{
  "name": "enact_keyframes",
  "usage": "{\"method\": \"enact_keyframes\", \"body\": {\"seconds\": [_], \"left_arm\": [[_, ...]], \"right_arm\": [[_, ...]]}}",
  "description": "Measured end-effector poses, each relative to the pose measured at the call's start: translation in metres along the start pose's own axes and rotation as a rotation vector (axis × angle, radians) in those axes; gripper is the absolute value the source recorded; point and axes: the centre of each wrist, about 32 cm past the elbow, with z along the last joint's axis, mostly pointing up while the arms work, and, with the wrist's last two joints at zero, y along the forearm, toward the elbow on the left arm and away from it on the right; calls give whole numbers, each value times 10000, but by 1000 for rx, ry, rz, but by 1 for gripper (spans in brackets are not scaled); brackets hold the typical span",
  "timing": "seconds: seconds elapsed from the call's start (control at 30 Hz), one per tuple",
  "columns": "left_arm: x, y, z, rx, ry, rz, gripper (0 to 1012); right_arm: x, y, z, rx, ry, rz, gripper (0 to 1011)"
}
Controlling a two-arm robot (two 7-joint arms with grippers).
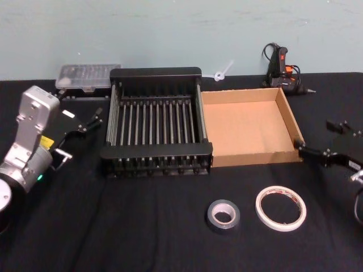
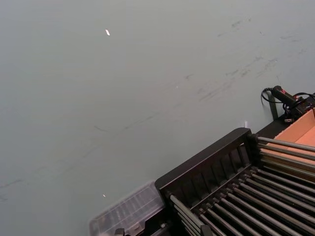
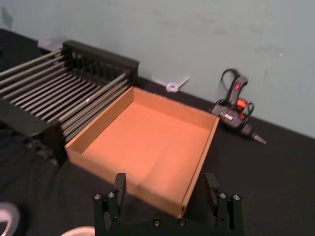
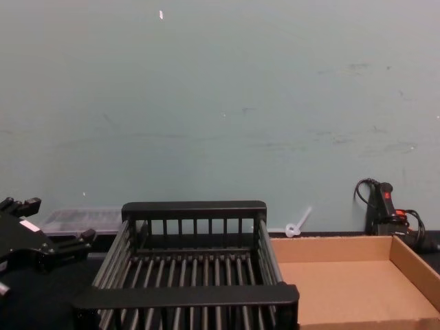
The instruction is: Pick up the white tape and place it into the black box , Pick up the silver tape and place it into the brown box.
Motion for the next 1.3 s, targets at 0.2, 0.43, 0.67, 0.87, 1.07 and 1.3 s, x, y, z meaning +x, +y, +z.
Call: {"method": "enact_keyframes", "body": {"seconds": [0.2,0.43,0.67,0.87,1.07,1.3], "left_arm": [[0,0,0,0,0,0,1001],[0,0,0,0,0,0,1001],[0,0,0,0,0,0,1001],[0,0,0,0,0,0,1001],[0,0,0,0,0,0,1001],[0,0,0,0,0,0,1001]], "right_arm": [[-77,-43,-46,-41,6,26,1002],[-125,-53,-102,-86,3,53,1003],[-137,-52,-158,-130,11,77,1002],[-142,-59,-207,-167,10,96,1002],[-150,-76,-243,-183,17,114,1003],[-147,-98,-278,-203,19,128,1002]]}}
